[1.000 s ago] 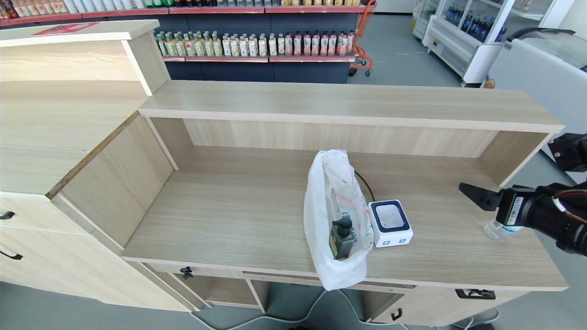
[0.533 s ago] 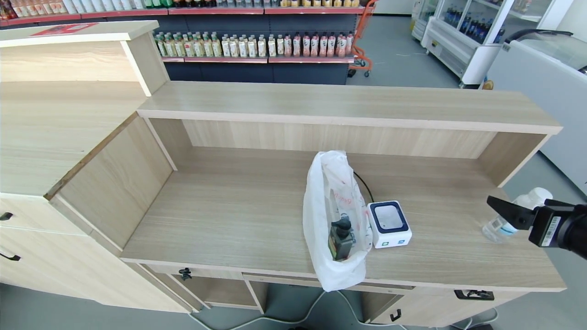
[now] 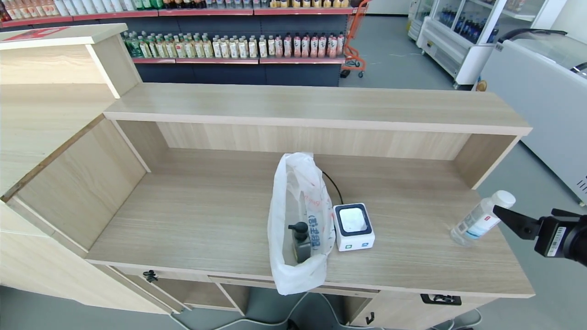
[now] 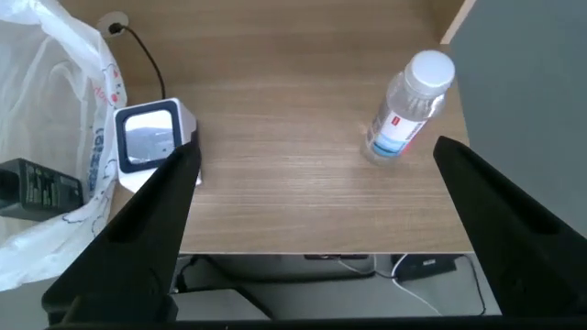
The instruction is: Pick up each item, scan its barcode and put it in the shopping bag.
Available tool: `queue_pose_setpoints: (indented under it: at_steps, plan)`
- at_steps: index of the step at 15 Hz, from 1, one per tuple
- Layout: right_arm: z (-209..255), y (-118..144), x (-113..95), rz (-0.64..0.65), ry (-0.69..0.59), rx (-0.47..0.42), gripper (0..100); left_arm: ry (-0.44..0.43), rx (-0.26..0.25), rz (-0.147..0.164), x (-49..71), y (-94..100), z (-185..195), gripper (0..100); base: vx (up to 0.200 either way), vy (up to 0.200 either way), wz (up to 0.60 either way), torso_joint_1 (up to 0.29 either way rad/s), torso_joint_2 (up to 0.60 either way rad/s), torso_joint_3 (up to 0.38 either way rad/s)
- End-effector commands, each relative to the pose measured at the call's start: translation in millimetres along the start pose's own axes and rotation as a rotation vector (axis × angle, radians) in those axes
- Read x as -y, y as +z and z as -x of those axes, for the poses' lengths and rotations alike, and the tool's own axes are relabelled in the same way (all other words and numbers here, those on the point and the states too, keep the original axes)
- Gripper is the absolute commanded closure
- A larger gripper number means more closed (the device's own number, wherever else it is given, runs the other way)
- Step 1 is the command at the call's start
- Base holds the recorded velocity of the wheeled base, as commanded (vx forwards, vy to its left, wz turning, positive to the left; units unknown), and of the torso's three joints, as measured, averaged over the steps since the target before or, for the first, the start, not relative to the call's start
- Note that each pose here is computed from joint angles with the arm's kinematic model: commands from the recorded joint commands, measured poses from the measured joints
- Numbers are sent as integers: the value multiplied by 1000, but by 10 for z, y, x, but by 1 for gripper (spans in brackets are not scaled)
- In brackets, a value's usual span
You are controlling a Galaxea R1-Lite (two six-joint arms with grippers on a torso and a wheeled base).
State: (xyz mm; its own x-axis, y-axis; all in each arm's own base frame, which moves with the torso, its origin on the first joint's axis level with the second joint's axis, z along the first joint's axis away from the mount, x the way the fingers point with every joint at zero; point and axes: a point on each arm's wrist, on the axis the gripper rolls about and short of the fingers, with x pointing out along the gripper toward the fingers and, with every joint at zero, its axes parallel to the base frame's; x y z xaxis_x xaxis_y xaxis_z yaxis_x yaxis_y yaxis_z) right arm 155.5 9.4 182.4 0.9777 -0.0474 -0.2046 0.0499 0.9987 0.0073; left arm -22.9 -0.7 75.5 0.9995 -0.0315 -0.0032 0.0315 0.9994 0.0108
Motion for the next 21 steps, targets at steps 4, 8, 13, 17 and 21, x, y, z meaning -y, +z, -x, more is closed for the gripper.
queue_pose_setpoints:
  at_steps: [4,8,13,17,21]
  plan:
    - [-3,-89,-1,4,3,-35,0,1,2,0,0,3,1,100,0,-200,0,1,4,6]
    - [24,-174,6,8,-2,-60,0,1,-1,0,0,-1,-1,100,0,-200,0,1,1,4]
    - [43,-207,10,9,-3,-68,0,1,0,0,0,-1,0,100,0,-200,0,2,0,0]
    - [120,-397,27,63,-5,-123,0,1,-1,0,0,-1,-1,100,0,-50,0,2,-1,2]
    - [146,-609,46,114,-27,-213,0,1,0,0,0,-1,0,100,0,0,0,0,0,0]
